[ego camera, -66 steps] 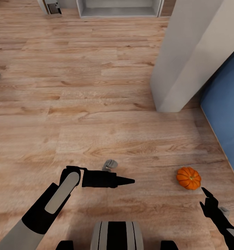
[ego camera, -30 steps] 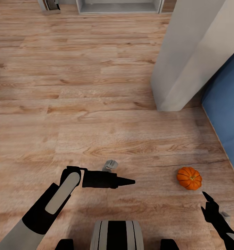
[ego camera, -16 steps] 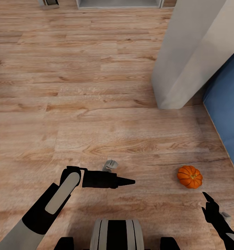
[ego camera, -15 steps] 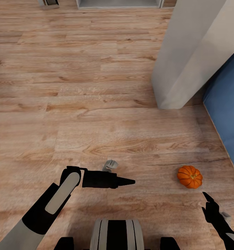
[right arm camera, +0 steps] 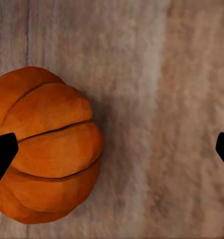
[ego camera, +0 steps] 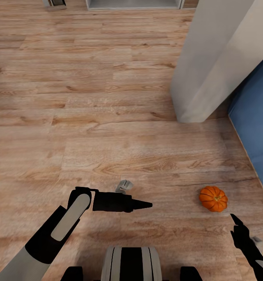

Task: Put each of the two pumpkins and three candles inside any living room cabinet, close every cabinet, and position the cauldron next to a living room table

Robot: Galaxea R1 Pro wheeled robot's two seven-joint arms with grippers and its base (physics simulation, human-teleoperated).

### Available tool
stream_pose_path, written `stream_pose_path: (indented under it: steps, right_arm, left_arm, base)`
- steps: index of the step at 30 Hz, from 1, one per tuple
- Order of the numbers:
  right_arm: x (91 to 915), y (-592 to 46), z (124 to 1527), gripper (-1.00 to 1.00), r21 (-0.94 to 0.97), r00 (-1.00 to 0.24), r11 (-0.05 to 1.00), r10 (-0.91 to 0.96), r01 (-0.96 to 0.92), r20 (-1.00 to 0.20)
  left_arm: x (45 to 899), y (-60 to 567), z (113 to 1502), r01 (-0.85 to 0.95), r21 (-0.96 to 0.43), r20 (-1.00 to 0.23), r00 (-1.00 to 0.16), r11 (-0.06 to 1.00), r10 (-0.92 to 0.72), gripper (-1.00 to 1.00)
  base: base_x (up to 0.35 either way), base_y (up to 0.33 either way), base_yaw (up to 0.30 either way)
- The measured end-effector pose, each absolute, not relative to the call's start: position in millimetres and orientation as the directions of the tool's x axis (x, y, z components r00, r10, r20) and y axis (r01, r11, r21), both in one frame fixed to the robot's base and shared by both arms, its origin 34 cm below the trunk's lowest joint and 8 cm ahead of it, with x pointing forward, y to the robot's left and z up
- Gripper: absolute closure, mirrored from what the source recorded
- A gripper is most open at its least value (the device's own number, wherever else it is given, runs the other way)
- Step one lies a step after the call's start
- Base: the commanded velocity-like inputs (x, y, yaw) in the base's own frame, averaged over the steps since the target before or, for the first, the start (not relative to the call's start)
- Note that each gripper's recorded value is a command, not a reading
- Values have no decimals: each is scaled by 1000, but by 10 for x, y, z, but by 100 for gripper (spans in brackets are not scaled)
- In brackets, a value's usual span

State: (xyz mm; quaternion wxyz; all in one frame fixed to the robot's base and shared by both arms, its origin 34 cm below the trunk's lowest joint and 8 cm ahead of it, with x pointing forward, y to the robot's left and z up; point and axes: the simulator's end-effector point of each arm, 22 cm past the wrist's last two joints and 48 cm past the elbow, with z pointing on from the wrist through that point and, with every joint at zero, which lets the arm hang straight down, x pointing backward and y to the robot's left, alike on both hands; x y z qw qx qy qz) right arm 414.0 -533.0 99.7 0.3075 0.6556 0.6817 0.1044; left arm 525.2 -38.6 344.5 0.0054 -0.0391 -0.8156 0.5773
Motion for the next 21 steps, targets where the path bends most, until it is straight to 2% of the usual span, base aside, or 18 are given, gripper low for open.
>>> stream_pose_path:
  steps: [21]
  right_arm:
    - [4092, -5261, 907, -100, 529, 24, 133, 960, 838, -278]
  left_arm:
    - [5224, -387, 3355, 39, -944, -17, -997, 329, 69, -100]
  base:
    - [0, 0, 0]
